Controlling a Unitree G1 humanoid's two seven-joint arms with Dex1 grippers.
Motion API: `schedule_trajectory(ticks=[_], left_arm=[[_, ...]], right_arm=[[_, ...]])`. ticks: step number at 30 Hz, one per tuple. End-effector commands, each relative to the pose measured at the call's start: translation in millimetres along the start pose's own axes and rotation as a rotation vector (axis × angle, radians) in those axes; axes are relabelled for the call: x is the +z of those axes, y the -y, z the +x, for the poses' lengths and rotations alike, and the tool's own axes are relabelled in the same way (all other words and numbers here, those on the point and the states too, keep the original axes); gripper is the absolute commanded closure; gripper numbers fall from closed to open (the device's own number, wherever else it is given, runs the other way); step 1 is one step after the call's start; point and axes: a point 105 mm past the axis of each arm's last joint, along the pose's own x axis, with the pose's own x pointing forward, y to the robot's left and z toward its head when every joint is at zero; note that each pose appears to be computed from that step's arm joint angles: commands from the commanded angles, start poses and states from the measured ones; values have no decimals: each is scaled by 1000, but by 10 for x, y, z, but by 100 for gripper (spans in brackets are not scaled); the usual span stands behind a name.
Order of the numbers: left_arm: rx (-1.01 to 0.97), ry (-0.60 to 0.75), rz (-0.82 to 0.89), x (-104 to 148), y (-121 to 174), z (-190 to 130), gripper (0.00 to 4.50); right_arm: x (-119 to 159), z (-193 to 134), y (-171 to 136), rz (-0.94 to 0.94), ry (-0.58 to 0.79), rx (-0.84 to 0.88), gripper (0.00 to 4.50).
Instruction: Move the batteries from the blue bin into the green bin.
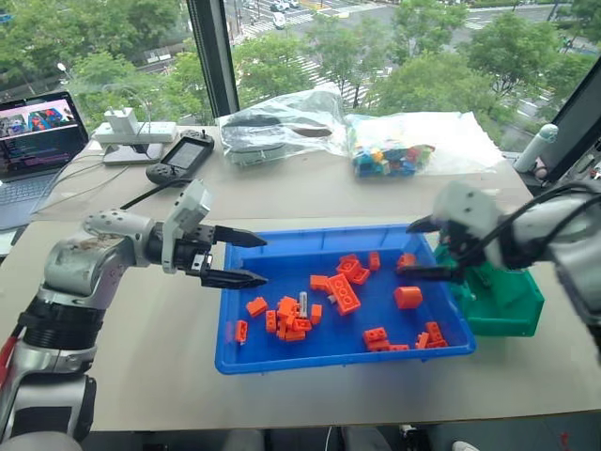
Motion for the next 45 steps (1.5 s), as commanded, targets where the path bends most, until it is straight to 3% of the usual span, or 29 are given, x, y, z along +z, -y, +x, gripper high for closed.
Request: schedule_trajectory(ticks=[1,6,8,12,22,28,45], left_arm=[[14,-17,45,57,40,-58,0],[34,-39,34,16,53,-105,0],[41,-45,36,-1,48,-107,0],[64,-58,62,-25,-1,-103,0],[43,-73,84,-12,-43,-73,0],[38,-77,92,-7,-59,-68,0],[44,-83,87,-41,-61,-83,0]], right_arm=[[88,71,-27,30,27,-45,3],[215,94,-161,184,100,-73,3],[211,111,-134,243,105,-198,3],[109,201,-261,526,58,-155,3],[-125,415,-322,706,12,-204,3],[-185,471,-366,731,-31,-219,3],[33,512,-578,700,-49,-111,3]])
